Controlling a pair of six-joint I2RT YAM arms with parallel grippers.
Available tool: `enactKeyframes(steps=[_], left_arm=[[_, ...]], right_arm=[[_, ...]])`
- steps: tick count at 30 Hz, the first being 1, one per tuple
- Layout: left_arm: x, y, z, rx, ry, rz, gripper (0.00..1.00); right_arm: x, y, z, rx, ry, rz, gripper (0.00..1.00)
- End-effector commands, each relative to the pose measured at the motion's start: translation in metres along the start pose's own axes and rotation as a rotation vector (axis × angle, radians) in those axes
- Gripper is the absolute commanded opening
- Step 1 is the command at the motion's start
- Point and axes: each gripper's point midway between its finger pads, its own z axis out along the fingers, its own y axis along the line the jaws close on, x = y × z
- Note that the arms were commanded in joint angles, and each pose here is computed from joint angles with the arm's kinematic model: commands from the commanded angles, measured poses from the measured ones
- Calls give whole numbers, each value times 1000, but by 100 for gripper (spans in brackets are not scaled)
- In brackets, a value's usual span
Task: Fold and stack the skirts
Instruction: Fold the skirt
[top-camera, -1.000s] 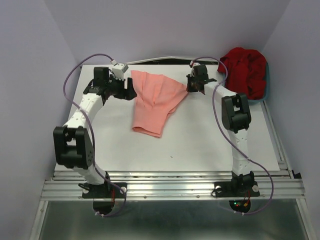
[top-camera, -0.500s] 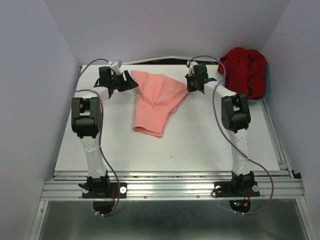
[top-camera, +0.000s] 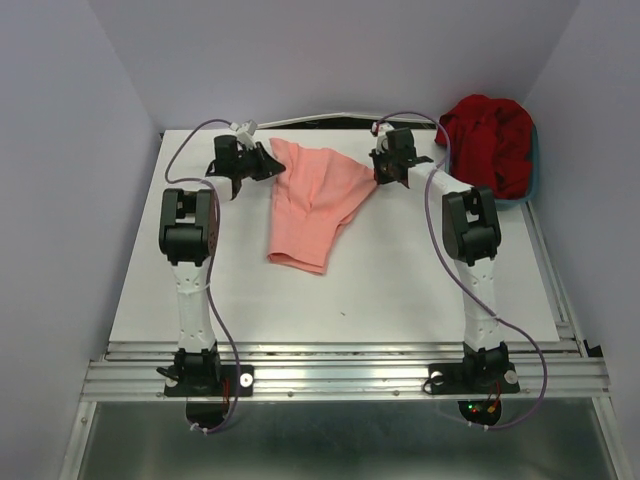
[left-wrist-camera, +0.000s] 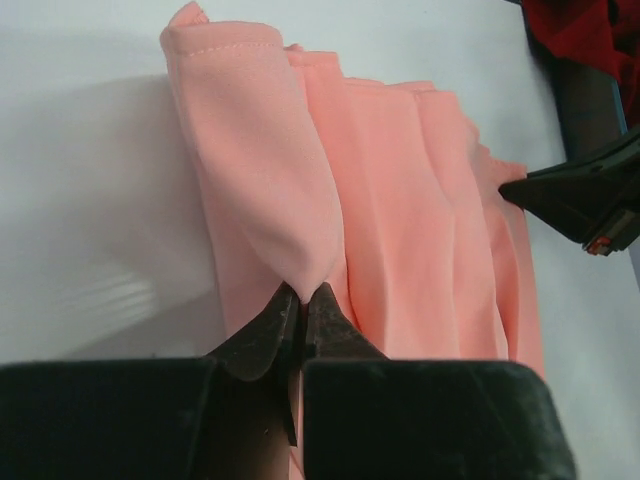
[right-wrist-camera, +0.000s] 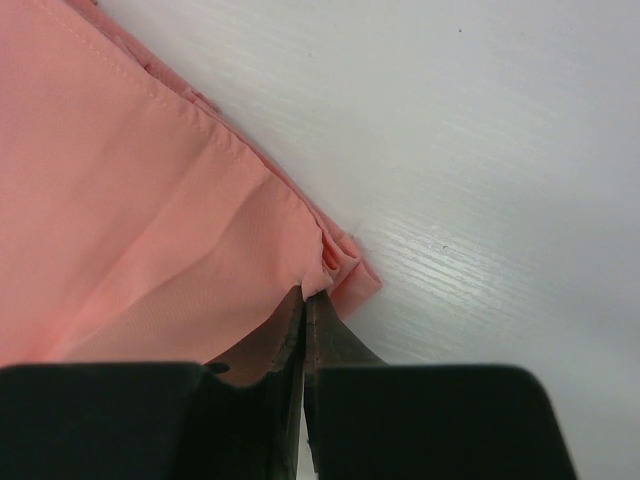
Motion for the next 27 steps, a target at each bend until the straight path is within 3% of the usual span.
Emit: enactKeyframes(steps=[1,2,5,11,18,22,25,27], left_arm=[[-43,-88,-4,109,-106,297,0],[-34,-105,2,117,-89,339,0],[6,-96,25,-9,35,402,0],[55,-41,60,-224,227,387,0],[50,-1,52,-457,263,346,18],[42,15,25,-536,265,318,31],[17,-1,-3,-439,225,285,43],[2,-11,-17,-372,204,314,49]], right_arm=[[-19,3,0,-9,-45,-14,4],[-19,3,0,-11,-45,-11,4],[-21,4,-1,-14,-50,-7,4],[-28,1,-7,-5,-62,-26,5],[-41,-5,-13,30,-83,-43,14],[-50,-18,-17,94,-101,-91,25],[-71,-27,-22,139,-147,-131,39],[-84,-29,-27,149,-179,-136,62]])
